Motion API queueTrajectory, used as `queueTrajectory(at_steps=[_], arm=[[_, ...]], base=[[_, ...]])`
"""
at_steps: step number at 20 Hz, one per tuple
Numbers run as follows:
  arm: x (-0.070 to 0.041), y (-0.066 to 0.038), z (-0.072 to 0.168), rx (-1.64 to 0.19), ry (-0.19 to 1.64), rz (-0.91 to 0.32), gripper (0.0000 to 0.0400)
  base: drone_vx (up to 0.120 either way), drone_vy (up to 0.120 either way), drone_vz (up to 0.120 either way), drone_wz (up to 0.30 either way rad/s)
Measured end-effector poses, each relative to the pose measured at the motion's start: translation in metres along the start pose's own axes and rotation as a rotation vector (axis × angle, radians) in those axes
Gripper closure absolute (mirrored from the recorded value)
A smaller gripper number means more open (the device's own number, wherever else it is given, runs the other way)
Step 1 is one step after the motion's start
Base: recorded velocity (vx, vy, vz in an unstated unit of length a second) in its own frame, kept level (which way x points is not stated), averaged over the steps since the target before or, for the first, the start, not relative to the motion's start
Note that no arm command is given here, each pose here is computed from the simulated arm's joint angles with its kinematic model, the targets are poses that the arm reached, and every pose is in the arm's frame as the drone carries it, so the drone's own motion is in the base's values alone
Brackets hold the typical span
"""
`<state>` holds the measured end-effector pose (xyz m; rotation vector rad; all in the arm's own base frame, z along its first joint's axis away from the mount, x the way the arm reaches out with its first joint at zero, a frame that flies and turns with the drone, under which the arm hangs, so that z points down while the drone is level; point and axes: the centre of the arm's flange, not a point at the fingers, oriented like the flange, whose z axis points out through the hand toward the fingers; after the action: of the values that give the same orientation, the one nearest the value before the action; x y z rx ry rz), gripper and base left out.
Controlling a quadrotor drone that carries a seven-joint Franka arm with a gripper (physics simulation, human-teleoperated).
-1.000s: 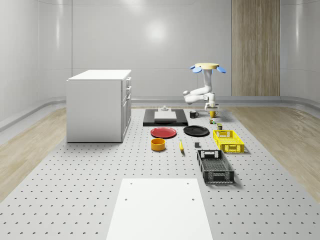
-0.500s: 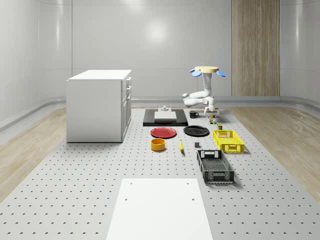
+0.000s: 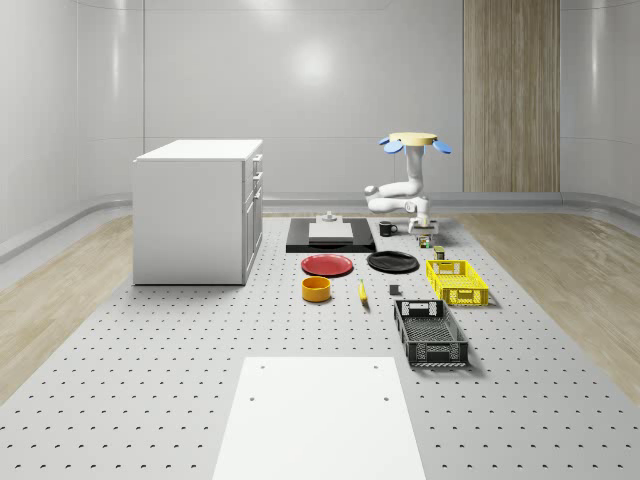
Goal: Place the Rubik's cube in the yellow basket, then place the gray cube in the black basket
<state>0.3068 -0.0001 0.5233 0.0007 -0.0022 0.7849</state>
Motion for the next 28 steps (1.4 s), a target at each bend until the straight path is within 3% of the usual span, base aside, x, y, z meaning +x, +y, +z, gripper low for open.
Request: queueTrajectory(at_steps=[9, 16, 28], arm=[[0.0, 0.0, 0.012, 0.0, 0.0, 0.0, 0.0], [0.0, 0.0, 0.013, 0.0, 0.0, 0.0, 0.006], [0.0, 0.0, 0.003, 0.0, 0.0, 0.0, 0.0074]], base=[[0.0, 0.0, 0.0, 0.0], [0.0, 0.0, 0.0, 0.0], [0.0, 0.0, 0.02, 0.0]])
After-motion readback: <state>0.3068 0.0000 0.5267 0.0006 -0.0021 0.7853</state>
